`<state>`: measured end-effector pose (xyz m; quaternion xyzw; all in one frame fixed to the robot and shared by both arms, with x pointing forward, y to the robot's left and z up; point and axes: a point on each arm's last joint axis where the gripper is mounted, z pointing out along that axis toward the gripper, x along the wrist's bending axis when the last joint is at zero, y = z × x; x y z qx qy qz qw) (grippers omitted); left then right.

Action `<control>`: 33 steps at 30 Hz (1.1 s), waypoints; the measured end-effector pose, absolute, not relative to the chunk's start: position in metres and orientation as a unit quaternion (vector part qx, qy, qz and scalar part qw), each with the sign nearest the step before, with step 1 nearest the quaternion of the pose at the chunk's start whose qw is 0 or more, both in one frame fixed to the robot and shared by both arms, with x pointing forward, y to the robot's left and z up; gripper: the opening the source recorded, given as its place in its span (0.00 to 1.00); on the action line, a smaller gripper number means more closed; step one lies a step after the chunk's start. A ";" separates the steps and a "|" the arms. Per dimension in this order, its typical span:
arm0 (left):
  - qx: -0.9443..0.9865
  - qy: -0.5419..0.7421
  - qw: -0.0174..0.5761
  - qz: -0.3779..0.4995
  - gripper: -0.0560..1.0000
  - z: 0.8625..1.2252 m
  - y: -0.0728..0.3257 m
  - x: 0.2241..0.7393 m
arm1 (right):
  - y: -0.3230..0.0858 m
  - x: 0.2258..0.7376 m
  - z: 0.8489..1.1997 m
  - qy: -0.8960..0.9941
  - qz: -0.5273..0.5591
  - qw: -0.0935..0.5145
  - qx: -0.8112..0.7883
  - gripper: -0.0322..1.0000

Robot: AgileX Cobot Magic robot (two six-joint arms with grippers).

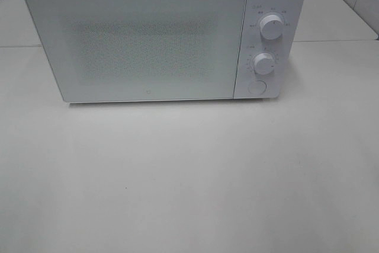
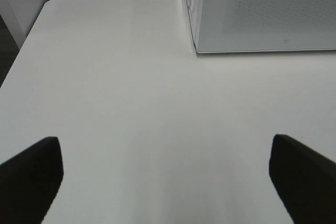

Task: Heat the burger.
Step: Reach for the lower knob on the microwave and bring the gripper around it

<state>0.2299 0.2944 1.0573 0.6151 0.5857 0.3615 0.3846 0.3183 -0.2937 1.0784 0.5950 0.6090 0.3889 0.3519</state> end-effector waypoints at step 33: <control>0.615 0.586 0.385 0.361 0.99 1.057 0.294 0.230 | -0.282 0.443 1.044 0.627 0.389 0.370 0.565 0.77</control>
